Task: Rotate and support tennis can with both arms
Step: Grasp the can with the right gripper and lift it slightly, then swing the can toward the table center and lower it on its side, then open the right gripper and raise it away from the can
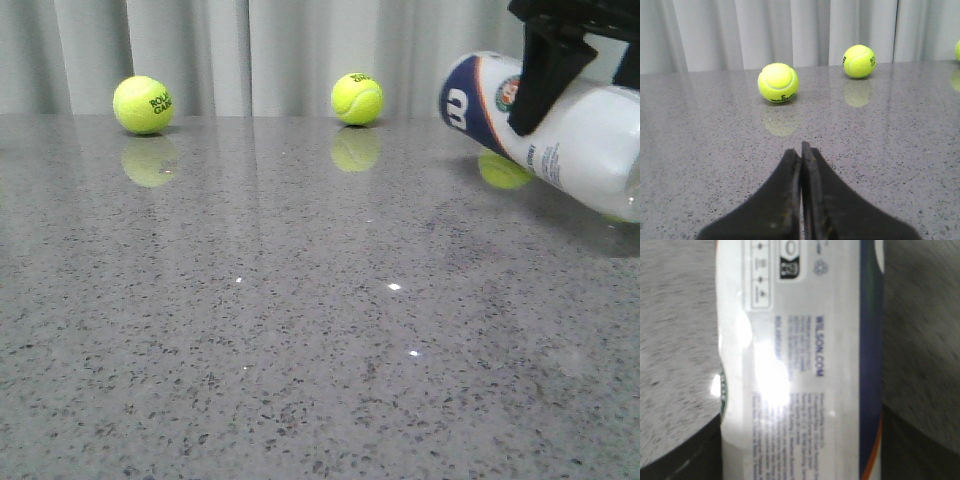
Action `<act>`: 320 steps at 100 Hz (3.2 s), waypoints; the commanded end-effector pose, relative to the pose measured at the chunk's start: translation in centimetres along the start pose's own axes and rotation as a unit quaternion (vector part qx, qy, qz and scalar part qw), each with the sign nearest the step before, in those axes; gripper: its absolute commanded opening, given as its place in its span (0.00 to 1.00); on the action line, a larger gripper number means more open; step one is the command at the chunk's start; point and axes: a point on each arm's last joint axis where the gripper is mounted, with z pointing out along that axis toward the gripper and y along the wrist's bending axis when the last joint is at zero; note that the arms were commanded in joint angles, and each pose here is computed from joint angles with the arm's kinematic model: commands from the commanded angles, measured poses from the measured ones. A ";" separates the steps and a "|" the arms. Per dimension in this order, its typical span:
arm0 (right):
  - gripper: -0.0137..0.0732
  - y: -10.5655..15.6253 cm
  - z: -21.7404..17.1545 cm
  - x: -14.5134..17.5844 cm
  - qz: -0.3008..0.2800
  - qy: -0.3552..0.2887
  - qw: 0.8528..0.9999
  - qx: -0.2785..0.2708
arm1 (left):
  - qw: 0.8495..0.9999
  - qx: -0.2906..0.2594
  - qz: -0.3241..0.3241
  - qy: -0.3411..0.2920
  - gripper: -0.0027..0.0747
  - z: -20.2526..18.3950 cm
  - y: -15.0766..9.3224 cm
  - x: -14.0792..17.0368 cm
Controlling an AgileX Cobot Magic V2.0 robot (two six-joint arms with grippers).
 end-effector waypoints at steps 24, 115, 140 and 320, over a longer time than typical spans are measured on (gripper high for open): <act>0.38 6.1 -2.5 -1.2 -0.383 -0.065 0.921 -0.028 | 0.999 0.002 -0.005 -0.034 0.01 -0.1 -0.1 0.6; 0.58 7.3 1.8 -0.9 -0.628 -0.024 0.776 -0.050 | 0.999 0.002 -0.005 -0.034 0.01 -0.1 -0.1 0.6; 0.92 7.3 1.8 -0.8 -0.628 -0.022 0.776 -0.053 | 0.999 0.002 -0.005 -0.034 0.01 -0.1 -0.1 0.6; 0.09 7.9 -11.6 5.3 -0.131 -0.182 0.968 -0.115 | 0.998 0.001 -0.017 -0.063 0.01 -0.1 -0.1 0.0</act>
